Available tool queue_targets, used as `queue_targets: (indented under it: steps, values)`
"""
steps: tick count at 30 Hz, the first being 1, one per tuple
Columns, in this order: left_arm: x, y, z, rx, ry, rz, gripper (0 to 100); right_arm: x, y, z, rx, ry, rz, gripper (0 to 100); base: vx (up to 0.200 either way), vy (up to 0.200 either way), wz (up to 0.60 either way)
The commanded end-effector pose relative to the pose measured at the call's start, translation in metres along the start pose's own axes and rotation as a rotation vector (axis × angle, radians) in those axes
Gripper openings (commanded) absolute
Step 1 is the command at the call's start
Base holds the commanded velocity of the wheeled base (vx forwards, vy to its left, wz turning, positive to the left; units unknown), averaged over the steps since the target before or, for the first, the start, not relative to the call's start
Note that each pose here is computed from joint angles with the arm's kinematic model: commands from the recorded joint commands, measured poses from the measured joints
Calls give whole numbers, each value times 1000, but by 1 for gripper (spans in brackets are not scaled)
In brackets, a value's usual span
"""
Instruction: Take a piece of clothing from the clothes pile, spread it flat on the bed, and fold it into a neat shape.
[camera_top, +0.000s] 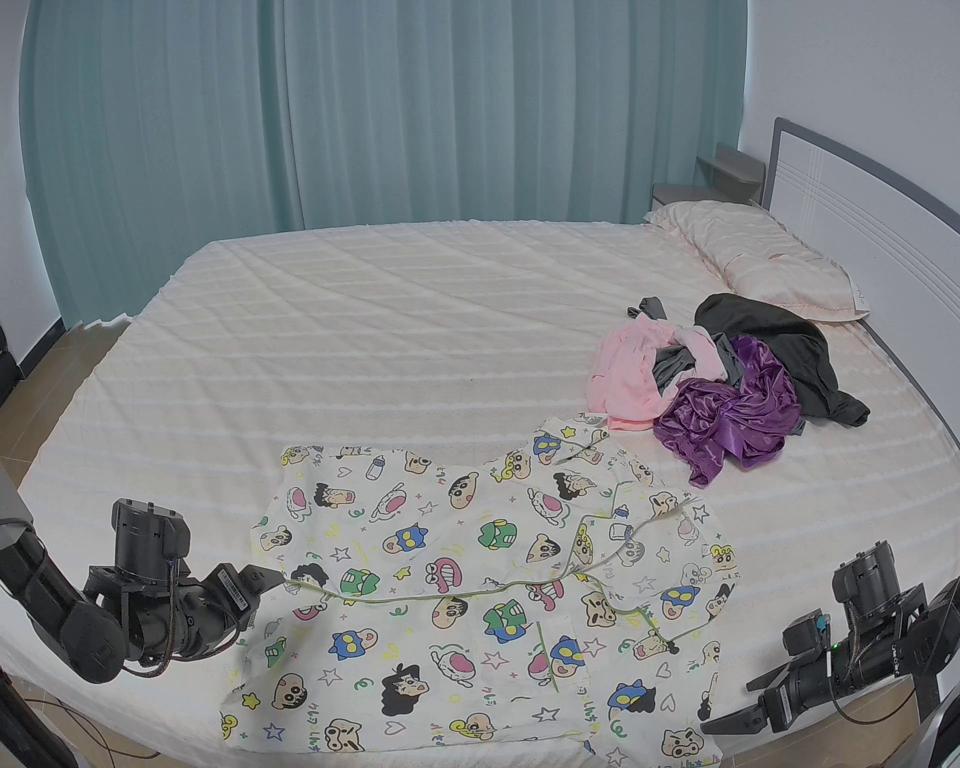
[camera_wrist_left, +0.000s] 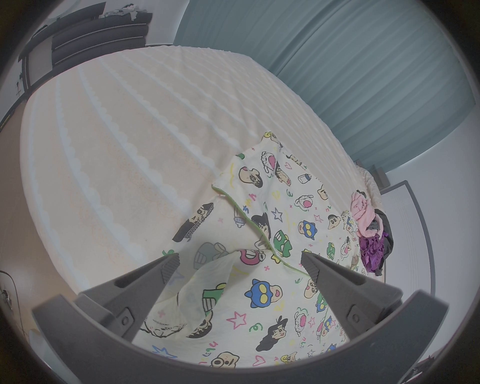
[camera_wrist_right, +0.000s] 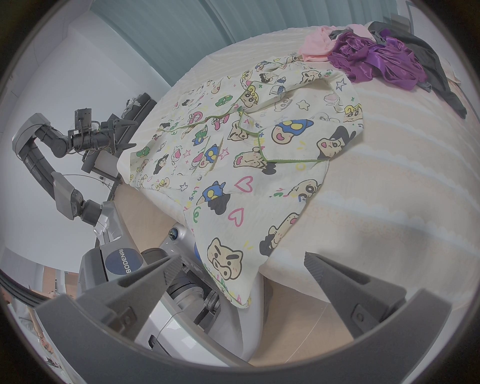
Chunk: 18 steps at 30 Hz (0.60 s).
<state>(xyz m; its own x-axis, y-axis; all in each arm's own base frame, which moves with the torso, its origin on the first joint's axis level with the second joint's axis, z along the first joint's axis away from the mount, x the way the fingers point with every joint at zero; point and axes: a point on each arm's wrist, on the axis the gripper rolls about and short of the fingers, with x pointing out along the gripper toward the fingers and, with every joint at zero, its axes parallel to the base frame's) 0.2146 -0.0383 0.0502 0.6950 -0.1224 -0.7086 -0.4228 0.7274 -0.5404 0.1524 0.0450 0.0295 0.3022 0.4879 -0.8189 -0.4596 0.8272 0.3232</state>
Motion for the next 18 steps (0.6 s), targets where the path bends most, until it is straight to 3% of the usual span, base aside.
queue_targets:
  steps: [1, 11, 18]
  values:
    - [7, 3, -2, -2, 22, 25, 100, 1, 1, 0, -4, 2, 4, 100, 0, 0, 0]
    - [27, 10, -10, 5, 75, 90, 100, 0, 2, 0, -6, -3, 4, 100, 0, 0, 0]
    - [29, 8, -12, -5, 89, 85, 100, 1, 1, 0, -4, 1, 5, 100, 0, 0, 0]
